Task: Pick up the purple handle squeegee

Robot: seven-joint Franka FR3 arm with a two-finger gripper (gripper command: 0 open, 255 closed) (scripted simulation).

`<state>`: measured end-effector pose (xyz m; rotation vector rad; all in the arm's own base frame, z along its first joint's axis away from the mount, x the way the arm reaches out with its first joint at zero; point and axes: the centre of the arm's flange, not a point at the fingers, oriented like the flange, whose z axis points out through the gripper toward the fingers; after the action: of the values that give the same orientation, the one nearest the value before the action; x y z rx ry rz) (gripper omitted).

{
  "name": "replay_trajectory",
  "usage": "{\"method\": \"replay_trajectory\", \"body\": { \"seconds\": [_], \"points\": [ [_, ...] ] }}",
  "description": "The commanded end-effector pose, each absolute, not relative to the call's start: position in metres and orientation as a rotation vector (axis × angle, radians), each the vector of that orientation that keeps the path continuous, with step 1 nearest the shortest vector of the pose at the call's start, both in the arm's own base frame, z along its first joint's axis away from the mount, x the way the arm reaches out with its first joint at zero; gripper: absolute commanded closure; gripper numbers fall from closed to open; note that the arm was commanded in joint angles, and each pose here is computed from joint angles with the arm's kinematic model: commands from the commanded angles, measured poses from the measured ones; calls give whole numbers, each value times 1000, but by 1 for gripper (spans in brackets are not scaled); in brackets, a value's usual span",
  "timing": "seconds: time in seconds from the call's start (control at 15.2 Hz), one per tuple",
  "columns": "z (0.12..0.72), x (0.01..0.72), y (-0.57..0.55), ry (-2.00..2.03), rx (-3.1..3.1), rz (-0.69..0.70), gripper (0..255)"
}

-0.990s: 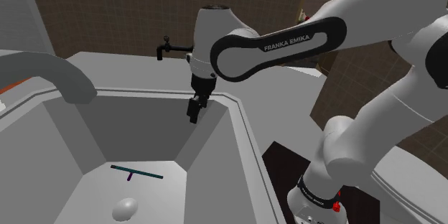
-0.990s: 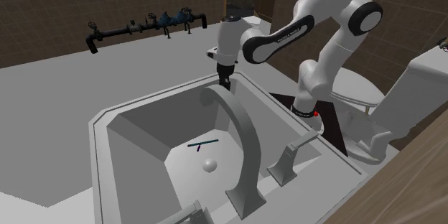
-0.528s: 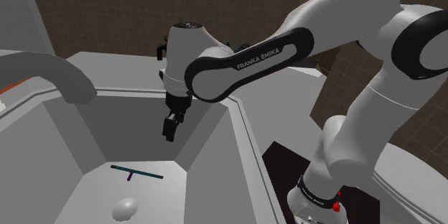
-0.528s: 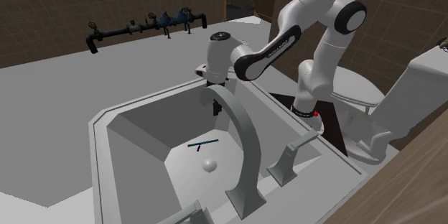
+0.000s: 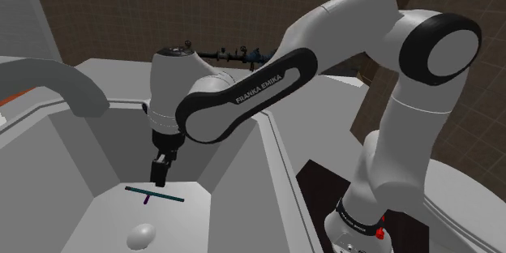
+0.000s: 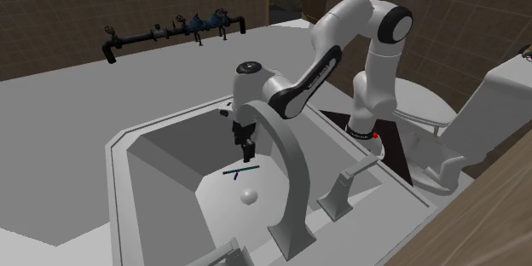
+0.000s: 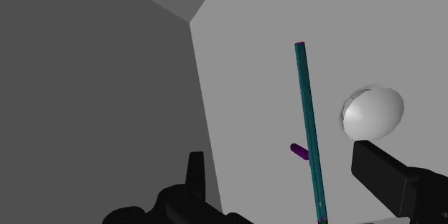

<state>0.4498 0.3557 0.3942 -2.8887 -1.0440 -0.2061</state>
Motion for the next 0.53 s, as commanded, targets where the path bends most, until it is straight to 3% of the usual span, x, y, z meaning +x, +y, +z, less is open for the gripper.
{"method": "replay_trajectory", "body": {
  "seconds": [0.0,0.46],
  "points": [
    [384,450,379,-1095,-2857,-213,0],
    [353,450,405,-1152,-2821,-219,0]
  ]
}}
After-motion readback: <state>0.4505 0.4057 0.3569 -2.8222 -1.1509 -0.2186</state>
